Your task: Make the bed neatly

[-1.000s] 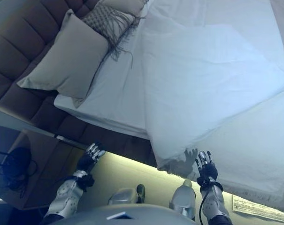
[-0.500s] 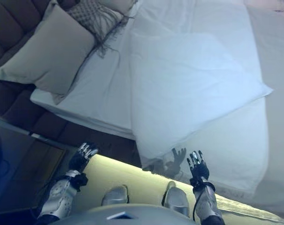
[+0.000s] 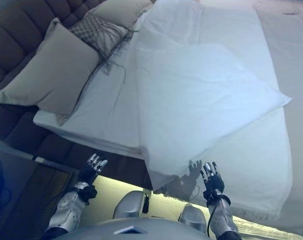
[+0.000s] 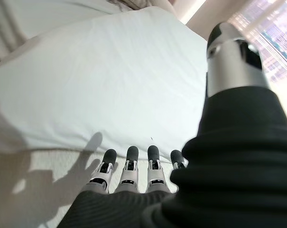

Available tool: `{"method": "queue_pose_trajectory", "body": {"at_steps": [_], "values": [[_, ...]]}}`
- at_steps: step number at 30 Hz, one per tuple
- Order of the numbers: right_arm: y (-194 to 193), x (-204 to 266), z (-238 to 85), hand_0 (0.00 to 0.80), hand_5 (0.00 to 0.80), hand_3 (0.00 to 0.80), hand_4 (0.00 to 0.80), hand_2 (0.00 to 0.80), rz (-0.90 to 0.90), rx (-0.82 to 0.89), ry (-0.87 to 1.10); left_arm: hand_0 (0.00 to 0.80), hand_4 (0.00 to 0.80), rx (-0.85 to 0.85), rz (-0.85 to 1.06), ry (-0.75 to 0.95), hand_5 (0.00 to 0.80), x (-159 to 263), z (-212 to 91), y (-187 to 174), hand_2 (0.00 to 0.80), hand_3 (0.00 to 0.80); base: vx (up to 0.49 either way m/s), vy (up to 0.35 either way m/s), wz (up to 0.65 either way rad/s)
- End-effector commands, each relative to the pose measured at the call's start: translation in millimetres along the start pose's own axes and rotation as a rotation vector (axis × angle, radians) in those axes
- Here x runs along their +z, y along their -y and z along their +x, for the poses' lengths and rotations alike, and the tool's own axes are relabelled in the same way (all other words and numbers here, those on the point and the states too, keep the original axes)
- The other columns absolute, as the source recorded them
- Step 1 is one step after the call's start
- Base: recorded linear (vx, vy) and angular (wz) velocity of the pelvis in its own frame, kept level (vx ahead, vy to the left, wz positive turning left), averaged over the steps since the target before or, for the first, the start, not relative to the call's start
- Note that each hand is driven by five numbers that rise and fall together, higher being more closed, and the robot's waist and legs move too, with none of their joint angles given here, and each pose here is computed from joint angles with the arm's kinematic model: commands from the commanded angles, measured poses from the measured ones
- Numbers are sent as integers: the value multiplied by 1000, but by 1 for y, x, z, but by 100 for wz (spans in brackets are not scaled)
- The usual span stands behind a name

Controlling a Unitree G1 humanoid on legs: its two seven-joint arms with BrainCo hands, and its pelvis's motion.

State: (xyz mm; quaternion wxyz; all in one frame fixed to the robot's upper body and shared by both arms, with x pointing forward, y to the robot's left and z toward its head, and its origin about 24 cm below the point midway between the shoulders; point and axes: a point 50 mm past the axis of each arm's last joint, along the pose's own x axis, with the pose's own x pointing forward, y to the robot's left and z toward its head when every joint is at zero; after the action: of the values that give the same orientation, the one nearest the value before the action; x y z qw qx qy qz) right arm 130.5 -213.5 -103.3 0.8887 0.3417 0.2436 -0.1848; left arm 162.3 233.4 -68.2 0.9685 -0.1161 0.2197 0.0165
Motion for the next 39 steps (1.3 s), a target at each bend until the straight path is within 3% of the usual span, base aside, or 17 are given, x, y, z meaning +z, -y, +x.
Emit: {"method": "queue_pose_trajectory", "body": {"at_steps": [1,13,18,26,31,39], "values": [[-14,15,1,0,0,0,0,0,24,65,120,0,0,-84,82,159,0,43,7,5,0,0,141,125,11],[-31,13,13,0,0,0,0,0,-10,153,73,0,0,20,83,198,0,49,4,-10,0,0,10,-111,-11],[-21,23,15,0,0,0,0,0,-66,155,75,0,0,-93,101,240,0,58,20,12,0,0,-90,-85,2],[1,45,23,0,0,0,0,0,-40,23,147,0,0,-207,136,235,0,59,29,43,0,0,-9,124,21],[34,49,25,0,0,0,0,0,82,-90,136,0,0,-234,179,216,0,60,29,41,0,0,50,142,8],[37,123,54,0,0,0,0,0,184,-167,300,0,0,-249,167,425,0,116,43,48,0,0,-286,-95,-2]]}}
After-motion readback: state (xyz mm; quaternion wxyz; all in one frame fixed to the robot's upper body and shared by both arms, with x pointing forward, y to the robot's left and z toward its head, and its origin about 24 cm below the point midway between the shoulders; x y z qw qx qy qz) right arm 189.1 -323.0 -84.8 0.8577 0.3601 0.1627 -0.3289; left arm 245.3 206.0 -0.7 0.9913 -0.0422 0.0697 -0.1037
